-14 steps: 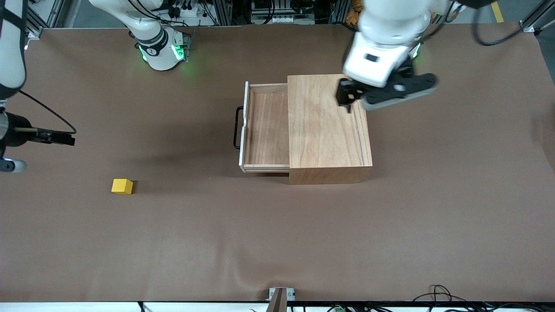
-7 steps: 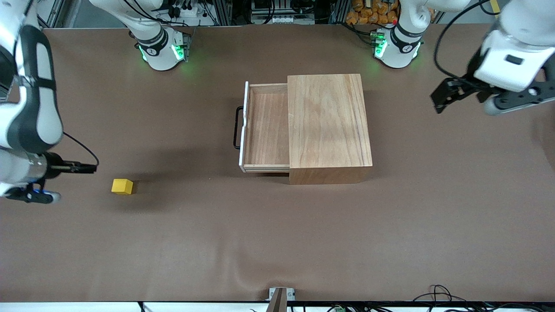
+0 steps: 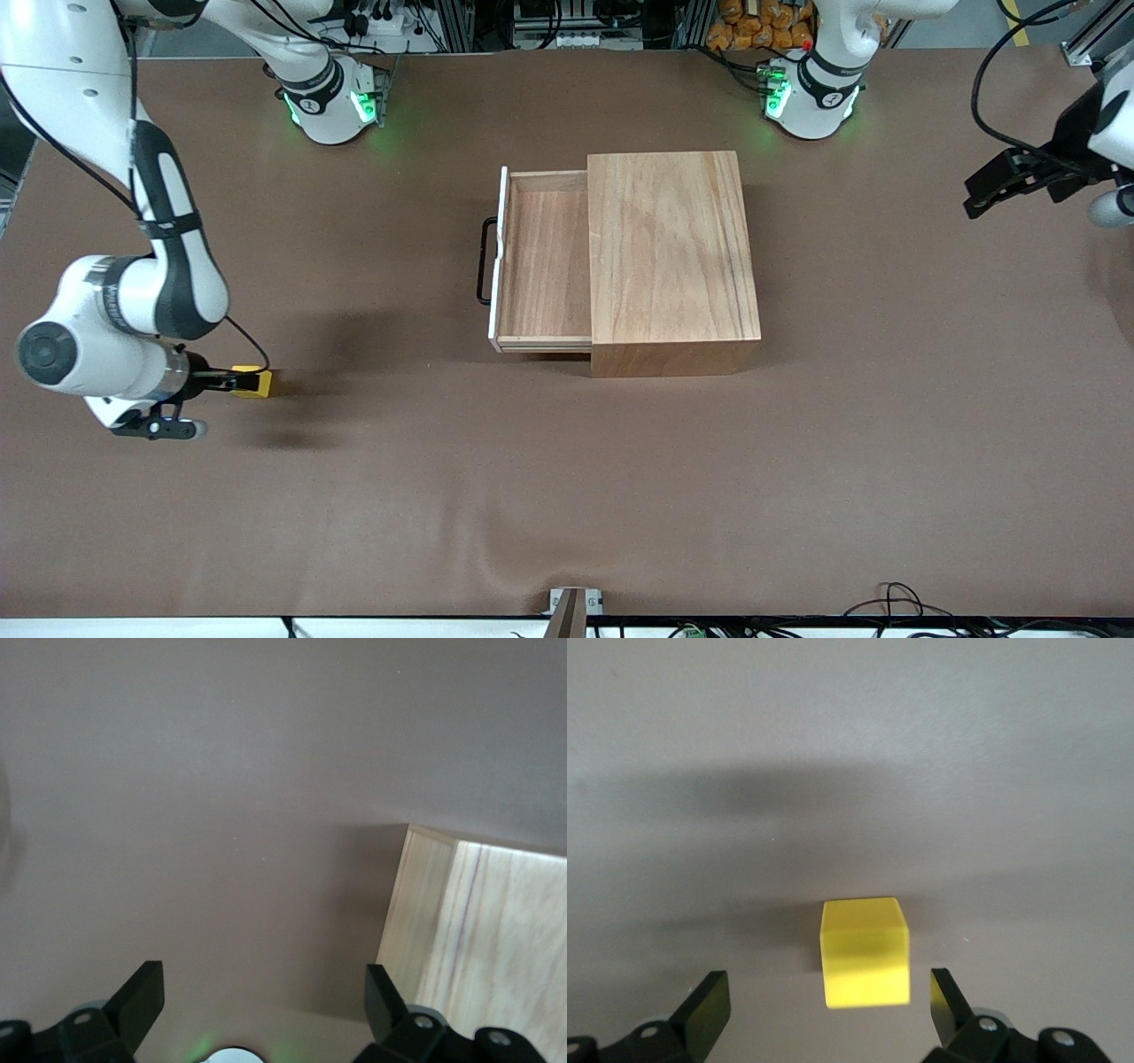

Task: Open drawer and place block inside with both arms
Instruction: 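Close the right gripper on the yellow cube and lift it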

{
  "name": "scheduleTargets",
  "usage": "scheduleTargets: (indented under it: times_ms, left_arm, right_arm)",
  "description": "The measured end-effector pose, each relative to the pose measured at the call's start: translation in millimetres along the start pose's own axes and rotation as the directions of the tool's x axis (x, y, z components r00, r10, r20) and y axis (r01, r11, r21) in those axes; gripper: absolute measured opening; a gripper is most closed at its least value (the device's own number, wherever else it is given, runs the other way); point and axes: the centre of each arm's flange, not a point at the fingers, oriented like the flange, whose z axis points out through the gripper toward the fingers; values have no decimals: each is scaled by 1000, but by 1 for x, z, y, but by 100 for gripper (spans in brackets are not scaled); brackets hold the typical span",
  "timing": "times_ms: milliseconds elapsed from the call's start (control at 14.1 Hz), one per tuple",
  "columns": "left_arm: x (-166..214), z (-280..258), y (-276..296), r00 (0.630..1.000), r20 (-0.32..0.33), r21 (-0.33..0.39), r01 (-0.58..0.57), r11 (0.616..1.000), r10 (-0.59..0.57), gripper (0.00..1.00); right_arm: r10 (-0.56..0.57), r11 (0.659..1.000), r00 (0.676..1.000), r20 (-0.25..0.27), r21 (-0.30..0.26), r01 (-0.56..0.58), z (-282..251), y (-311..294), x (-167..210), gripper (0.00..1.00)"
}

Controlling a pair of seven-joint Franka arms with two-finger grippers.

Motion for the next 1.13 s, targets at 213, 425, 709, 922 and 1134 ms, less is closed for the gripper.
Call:
scheduleTargets:
  times_ms: [213,425,709,922,1134]
  left_arm:
    - [-3,2,-19,999,-6,-8,-48,999,48,100]
    - [-5,0,-11,997,-11,-8,-71,997,71,100]
    - [-9,0,8,994,-13,-6,-107,994,107,100]
    - [-9,0,8,992,-15,-6,-127,992,127,100]
    - [-6,4,1,988,-10,-5,-154,988,154,100]
  right_arm:
    - [-36,999,999,-27,-4,36,18,3,-7,100]
    - [-56,998,997,-61,-11,56,34,20,-15,100]
    - [-19,999,999,-42,29,20,55,18,-25,100]
    - [-9,999,999,-35,38,11,61,18,-26,100]
    - [0,999,999,-43,39,2,62,21,-25,71]
